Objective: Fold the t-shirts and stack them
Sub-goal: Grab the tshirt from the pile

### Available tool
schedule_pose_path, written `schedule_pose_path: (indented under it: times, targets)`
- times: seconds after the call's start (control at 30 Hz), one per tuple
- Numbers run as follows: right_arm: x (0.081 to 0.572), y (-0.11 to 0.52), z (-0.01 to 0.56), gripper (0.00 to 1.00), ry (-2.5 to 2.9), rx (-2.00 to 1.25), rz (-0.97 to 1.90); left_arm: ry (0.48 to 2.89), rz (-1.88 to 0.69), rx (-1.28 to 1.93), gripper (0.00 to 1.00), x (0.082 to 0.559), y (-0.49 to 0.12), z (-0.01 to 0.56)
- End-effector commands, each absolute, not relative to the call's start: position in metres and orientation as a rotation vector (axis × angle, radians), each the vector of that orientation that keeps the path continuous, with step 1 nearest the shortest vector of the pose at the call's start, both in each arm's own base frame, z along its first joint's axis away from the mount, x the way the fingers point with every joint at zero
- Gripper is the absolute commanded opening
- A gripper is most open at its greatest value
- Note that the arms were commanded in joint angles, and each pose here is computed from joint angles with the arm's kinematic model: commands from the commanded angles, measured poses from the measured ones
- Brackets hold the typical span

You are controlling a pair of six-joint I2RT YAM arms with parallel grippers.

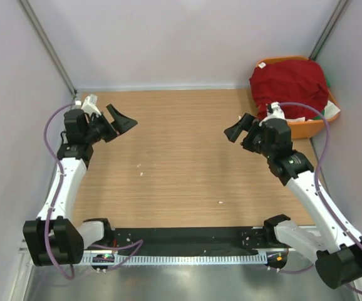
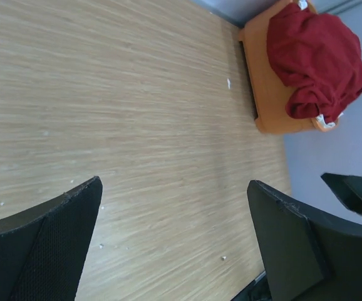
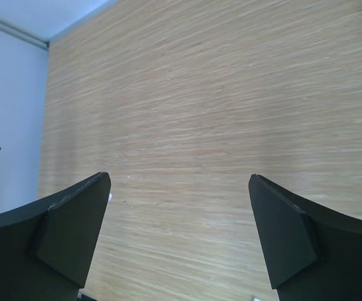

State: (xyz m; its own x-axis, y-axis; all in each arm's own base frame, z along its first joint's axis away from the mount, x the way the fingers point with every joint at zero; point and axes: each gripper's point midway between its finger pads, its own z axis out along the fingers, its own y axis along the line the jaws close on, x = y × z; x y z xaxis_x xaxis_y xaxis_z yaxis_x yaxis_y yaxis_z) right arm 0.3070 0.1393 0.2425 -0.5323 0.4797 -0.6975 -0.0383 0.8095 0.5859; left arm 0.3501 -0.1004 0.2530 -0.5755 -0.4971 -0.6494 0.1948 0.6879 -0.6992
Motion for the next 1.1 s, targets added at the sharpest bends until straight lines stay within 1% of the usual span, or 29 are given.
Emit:
schedule_pose_path:
  times: [0.0, 0.03, 0.07, 0.1, 0.13, 0.17, 0.2, 0.23, 0.27, 0.3, 0.33, 0.37, 0.4, 0.43, 0.47, 0.5, 0.57, 0.63, 0.67, 0.77, 0.8, 0.87, 1.07]
  targets:
    - [0.296, 0.108, 0.248, 1.0, 2.029, 0.417, 0.518, 2.007, -0.868, -0.386, 1.0, 0.339, -0.082, 0.259]
    - [0.295, 0.103, 0.251, 1.0, 2.034, 0.42, 0.481, 2.043, -0.899, -0.562, 1.0, 0.336, -0.072, 0.253]
    - [0.298, 0.086, 0.253, 1.0, 2.025, 0.437, 0.364, 2.1, -0.964, -0.635, 1.0, 0.328, -0.076, 0.243]
    - [0.296, 0.073, 0.255, 1.0, 2.069, 0.467, 0.261, 2.093, -1.056, -0.603, 1.0, 0.328, -0.082, 0.244]
    - [0.297, 0.06, 0.253, 1.0, 2.093, 0.495, 0.157, 2.079, -1.201, -0.598, 0.93, 0.329, -0.093, 0.246]
    - [0.301, 0.038, 0.274, 1.0, 2.043, 0.546, 0.021, 2.085, -1.321, -0.585, 0.88, 0.319, -0.103, 0.235]
    - [0.303, 0.036, 0.262, 0.92, 2.107, 0.514, -0.049, 2.037, -1.314, -0.565, 0.85, 0.324, -0.102, 0.239]
    - [0.305, 0.033, 0.265, 0.92, 2.109, 0.491, -0.081, 2.028, -1.267, -0.572, 0.91, 0.319, -0.099, 0.24]
    - [0.308, 0.033, 0.273, 0.93, 2.098, 0.464, -0.088, 2.056, -1.145, -0.507, 0.96, 0.315, -0.093, 0.235]
    - [0.312, 0.039, 0.275, 0.93, 2.102, 0.438, -0.055, 2.147, -0.864, -0.661, 0.98, 0.309, -0.067, 0.208]
    - [0.314, 0.045, 0.276, 0.95, 2.105, 0.414, -0.022, 2.196, -0.703, -0.677, 0.99, 0.301, -0.054, 0.2]
    - [0.32, 0.054, 0.282, 0.98, 2.086, 0.379, 0.035, 2.211, -0.534, -0.592, 0.99, 0.296, -0.049, 0.209]
    - [0.324, 0.068, 0.283, 0.99, 2.097, 0.343, 0.112, 2.267, -0.307, -0.662, 0.99, 0.282, -0.023, 0.194]
    - [0.328, 0.073, 0.283, 0.99, 2.098, 0.334, 0.141, 2.282, -0.218, -0.664, 0.99, 0.276, -0.014, 0.191]
    - [0.335, 0.079, 0.293, 1.0, 2.075, 0.311, 0.169, 2.312, -0.18, -0.605, 0.99, 0.271, -0.019, 0.188]
    - [0.343, 0.081, 0.286, 1.0, 2.099, 0.272, 0.14, 2.344, -0.127, -0.599, 0.99, 0.263, -0.015, 0.181]
    - [0.357, 0.059, 0.29, 1.0, 2.088, 0.333, 0.049, 2.371, -0.093, -0.596, 0.99, 0.252, -0.013, 0.173]
    - [0.377, 0.04, 0.267, 1.0, 2.171, 0.401, 0.045, 2.372, -0.079, -0.527, 0.98, 0.246, -0.026, 0.178]
    - [0.386, 0.001, 0.265, 1.0, 2.166, 0.525, 0.023, 2.356, -0.109, -0.487, 0.98, 0.244, -0.035, 0.183]
    - [0.407, -0.031, 0.25, 0.93, 2.176, 0.598, 0.031, 2.34, -0.148, -0.402, 0.98, 0.24, -0.054, 0.181]
    - [0.412, -0.033, 0.248, 0.88, 2.181, 0.593, 0.019, 2.341, -0.151, -0.378, 0.98, 0.239, -0.058, 0.184]
    - [0.426, -0.038, 0.239, 0.84, 2.211, 0.597, -0.016, 2.349, -0.148, -0.364, 0.98, 0.239, -0.059, 0.183]
    - [0.454, -0.044, 0.227, 0.83, 2.223, 0.603, -0.05, 2.377, -0.168, -0.336, 0.96, 0.24, -0.066, 0.179]
